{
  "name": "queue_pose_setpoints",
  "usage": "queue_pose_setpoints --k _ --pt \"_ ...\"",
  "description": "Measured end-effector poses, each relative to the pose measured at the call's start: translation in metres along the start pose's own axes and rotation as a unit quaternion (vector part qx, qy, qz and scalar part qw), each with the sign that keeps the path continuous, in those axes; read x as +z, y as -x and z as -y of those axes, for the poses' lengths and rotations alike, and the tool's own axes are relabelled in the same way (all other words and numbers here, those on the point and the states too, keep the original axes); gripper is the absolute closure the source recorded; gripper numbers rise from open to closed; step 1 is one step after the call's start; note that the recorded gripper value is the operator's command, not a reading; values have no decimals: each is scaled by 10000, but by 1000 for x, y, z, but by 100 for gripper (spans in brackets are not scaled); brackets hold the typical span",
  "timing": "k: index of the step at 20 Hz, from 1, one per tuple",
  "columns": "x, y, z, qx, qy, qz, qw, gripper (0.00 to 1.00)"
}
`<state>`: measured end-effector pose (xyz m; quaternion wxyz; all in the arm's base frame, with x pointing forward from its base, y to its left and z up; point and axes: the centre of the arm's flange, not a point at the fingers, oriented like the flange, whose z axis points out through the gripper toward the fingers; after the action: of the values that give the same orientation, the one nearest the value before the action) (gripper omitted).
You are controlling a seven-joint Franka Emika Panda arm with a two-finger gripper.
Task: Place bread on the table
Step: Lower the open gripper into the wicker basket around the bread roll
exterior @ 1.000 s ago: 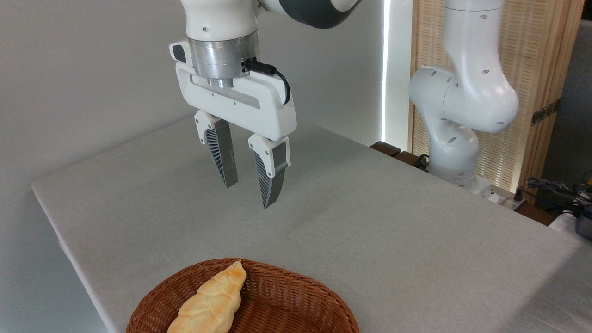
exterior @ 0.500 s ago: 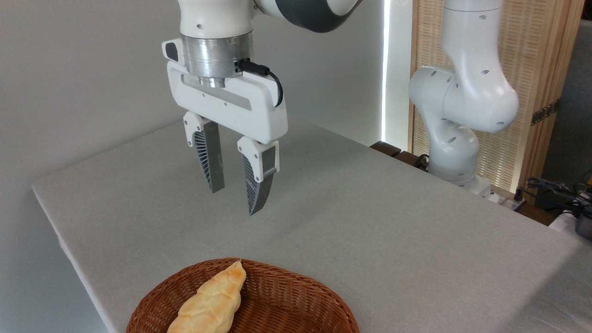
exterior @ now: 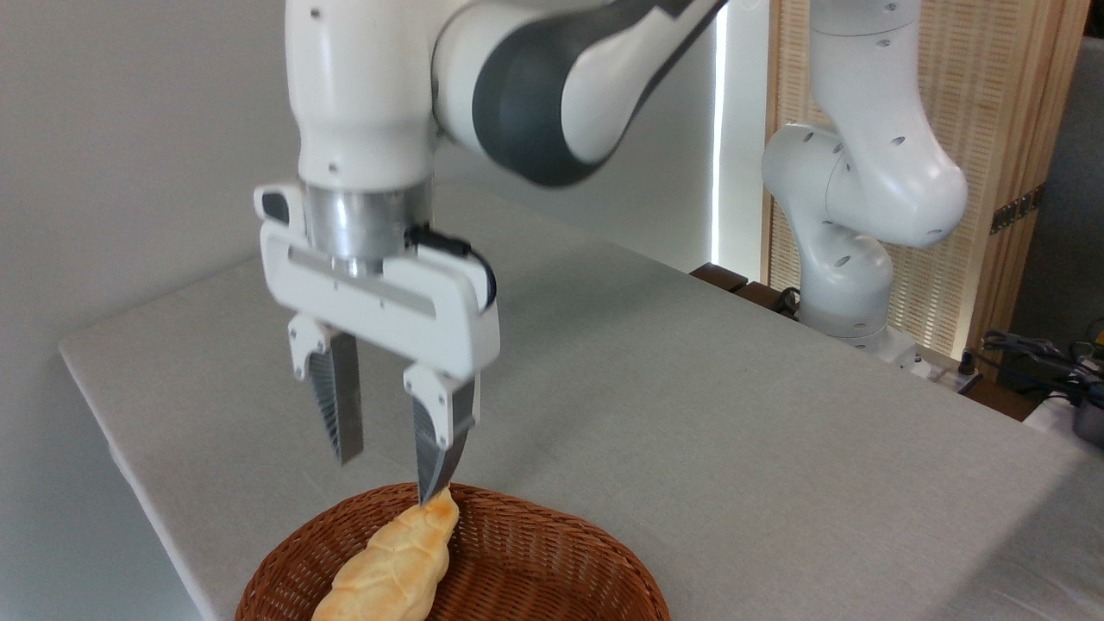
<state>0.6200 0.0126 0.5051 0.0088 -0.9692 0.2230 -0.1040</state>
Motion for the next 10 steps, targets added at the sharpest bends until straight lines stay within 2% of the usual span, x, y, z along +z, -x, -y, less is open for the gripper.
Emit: queue_pose_setpoints --k 2,6,10 --pt "15 -1 14 -169 -78 -98 9998 0" --pt "40 1 29 -285 -140 -96 9995 0" --pt "58 0 33 -299 -155 -67 9994 0"
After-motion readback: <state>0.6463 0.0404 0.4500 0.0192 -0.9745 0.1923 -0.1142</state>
